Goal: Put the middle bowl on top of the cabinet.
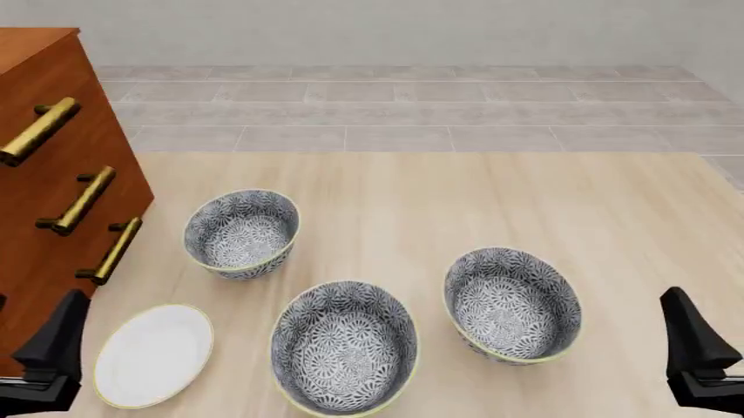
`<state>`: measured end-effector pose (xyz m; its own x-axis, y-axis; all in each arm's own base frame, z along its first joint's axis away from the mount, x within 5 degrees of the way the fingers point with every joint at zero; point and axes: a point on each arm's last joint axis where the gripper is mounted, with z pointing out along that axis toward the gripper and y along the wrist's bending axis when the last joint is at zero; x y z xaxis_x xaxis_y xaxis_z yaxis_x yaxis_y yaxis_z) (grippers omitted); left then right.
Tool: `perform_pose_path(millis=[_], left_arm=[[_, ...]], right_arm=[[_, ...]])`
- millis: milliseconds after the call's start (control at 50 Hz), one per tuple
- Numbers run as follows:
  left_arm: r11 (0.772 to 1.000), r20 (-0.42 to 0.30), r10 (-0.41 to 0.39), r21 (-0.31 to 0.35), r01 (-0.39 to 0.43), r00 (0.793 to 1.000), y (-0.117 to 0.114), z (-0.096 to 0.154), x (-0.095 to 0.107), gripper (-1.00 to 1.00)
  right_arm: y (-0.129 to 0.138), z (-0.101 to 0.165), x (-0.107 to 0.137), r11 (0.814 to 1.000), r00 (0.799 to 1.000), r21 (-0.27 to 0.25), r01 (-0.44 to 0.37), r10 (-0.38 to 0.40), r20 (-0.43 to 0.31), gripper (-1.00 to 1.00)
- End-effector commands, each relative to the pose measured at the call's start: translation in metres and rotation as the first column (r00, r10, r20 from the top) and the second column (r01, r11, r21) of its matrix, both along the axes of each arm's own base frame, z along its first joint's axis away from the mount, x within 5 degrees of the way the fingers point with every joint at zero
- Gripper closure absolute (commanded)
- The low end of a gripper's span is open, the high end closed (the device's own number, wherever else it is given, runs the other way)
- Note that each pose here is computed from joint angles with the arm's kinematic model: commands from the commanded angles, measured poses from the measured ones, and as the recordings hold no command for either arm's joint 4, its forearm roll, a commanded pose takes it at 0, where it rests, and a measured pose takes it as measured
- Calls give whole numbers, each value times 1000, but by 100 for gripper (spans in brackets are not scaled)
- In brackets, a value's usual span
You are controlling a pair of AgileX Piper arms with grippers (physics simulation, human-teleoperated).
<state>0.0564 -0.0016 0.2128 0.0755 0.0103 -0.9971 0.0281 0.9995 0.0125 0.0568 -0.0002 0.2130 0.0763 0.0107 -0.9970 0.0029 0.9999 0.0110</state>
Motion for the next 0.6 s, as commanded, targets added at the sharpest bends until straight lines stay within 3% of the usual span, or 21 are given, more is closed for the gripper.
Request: perform_pose_path(millis=[20,220,600], left_arm=[[1000,-4,-21,13,21,1000,-1,2,1,-100],[996,8,-75,52,74,997,-5,11,1,-100],[976,-19,-211,58,212,977,-14,33,7,-100]], right_arm=[[0,0,0,1000,1000,6,1,-1,-2,-100],[0,0,0,1000,1000,7,0,0,-3,-100],[0,0,0,1000,1000,14,5,-5,-1,-100]])
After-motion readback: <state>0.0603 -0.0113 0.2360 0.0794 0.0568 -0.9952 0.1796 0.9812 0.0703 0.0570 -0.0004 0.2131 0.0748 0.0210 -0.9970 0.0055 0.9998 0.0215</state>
